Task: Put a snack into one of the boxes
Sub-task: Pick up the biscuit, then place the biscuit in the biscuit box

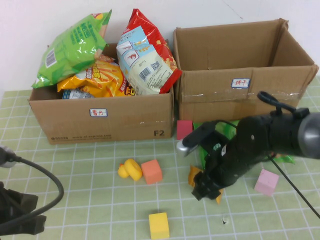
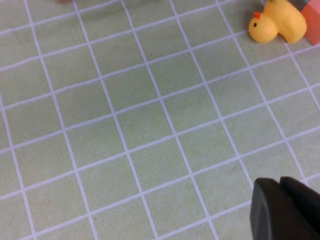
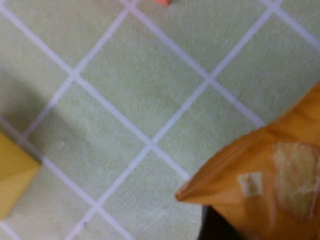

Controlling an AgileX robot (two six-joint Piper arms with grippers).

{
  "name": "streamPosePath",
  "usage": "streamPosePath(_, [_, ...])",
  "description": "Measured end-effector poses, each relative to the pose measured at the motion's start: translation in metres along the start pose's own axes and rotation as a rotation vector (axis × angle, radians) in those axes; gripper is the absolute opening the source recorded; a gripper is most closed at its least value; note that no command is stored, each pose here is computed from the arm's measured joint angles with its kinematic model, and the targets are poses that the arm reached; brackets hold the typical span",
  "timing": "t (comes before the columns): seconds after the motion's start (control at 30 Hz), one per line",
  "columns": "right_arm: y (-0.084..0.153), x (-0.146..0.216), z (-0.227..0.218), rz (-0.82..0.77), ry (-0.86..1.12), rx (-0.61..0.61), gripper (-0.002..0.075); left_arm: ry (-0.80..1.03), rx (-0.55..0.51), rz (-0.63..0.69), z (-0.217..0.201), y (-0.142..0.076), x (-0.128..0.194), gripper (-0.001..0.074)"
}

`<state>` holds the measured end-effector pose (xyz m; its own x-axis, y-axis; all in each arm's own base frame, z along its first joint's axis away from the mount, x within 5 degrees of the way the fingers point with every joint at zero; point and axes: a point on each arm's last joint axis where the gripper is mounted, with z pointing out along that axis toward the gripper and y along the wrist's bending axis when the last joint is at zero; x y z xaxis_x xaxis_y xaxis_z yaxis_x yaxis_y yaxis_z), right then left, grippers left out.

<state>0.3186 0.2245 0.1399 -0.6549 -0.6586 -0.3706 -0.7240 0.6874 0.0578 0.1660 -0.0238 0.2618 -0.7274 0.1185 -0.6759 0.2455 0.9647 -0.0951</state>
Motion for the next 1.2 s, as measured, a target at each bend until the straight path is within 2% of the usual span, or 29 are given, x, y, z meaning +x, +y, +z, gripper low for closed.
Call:
streamPosePath(0.13, [0.000, -0.017, -0.022, 0.010, -0.016, 0.004, 0.0412, 0.002, 0.000, 0.003, 0.000, 0.000, 0.000, -0.0002])
streamPosePath(0.3, [-0.003, -0.061, -0.087, -0.046, -0.179, 0.074, 0.0412, -0.011, 0.000, -0.002, 0.000, 0.000, -0.001, -0.0001])
streamPosePath(0.47, [-0.017, -0.100, -0.156, -0.045, -0.397, 0.281, 0.0411, -0.118, 0.022, -0.104, 0.004, 0.000, -0.014, -0.0001])
streamPosePath(0.63, [-0.052, -0.120, -0.197, 0.115, -0.607, 0.484, 0.0411, -0.114, 0.075, -0.114, 0.020, 0.002, -0.042, -0.0001])
streamPosePath(0.8, [-0.101, -0.126, -0.188, 0.279, -0.777, 0.529, 0.0411, -0.011, 0.127, -0.084, 0.050, 0.006, -0.059, -0.0001])
streamPosePath(0.97, [-0.144, -0.123, -0.135, 0.555, -0.834, 0.435, 0.0415, -0.007, 0.186, -0.064, 0.059, 0.003, -0.062, -0.0001])
streamPosePath(1.07, [-0.164, -0.118, -0.109, 0.727, -0.778, 0.437, 0.0490, -0.029, 0.207, -0.062, 0.058, 0.001, -0.064, -0.0001])
streamPosePath(1.2, [-0.173, -0.118, -0.100, 0.829, -0.709, 0.487, 0.0597, -0.037, 0.213, -0.051, 0.058, 0.001, -0.065, -0.0001])
